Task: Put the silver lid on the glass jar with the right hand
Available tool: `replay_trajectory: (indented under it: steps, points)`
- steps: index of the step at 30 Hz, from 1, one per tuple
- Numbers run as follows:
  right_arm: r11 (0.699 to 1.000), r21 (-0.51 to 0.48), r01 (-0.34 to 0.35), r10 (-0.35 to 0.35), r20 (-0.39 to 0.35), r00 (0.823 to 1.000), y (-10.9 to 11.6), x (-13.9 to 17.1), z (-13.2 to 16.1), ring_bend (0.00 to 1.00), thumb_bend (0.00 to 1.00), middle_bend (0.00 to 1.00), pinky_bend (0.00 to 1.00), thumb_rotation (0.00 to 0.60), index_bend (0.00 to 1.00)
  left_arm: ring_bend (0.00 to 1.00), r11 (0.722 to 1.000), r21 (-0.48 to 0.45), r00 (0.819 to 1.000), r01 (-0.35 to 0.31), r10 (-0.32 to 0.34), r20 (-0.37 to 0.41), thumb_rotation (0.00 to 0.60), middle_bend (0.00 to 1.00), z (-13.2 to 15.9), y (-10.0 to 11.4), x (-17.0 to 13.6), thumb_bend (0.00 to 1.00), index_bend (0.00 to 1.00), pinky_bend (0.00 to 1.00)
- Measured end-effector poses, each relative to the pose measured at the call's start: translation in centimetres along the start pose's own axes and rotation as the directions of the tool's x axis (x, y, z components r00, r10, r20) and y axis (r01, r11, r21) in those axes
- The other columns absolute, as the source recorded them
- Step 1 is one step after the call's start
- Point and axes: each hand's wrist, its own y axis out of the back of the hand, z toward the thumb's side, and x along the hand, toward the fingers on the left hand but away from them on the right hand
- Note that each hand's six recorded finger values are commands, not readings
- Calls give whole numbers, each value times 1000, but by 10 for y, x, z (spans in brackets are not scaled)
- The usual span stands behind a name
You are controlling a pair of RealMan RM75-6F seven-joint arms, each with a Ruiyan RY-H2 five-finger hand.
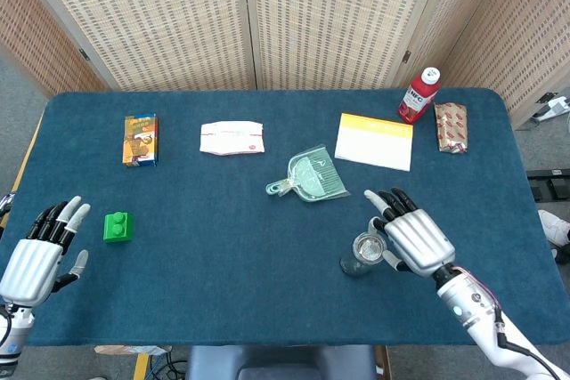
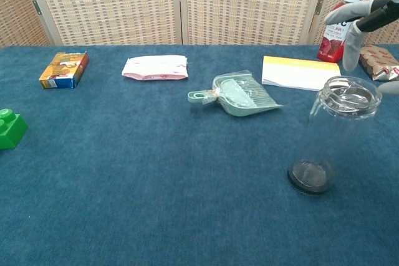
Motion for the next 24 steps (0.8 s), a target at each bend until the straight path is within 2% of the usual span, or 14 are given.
replay_trajectory:
  steps: [12, 24]
  points:
    - [1000, 0, 8, -8, -23, 1000, 3, 20, 4, 0, 324, 0, 0, 600, 406, 0, 1000, 14, 1000, 7, -7, -1, 600, 0, 1, -4, 2, 424, 0, 73]
    - [1000, 6, -28, 28, -1, 1000, -11, 32, -7, 0, 324, 0, 0, 600, 406, 0, 1000, 19, 1000, 9, -9, 0, 600, 0, 2, -5, 3, 424, 0, 73]
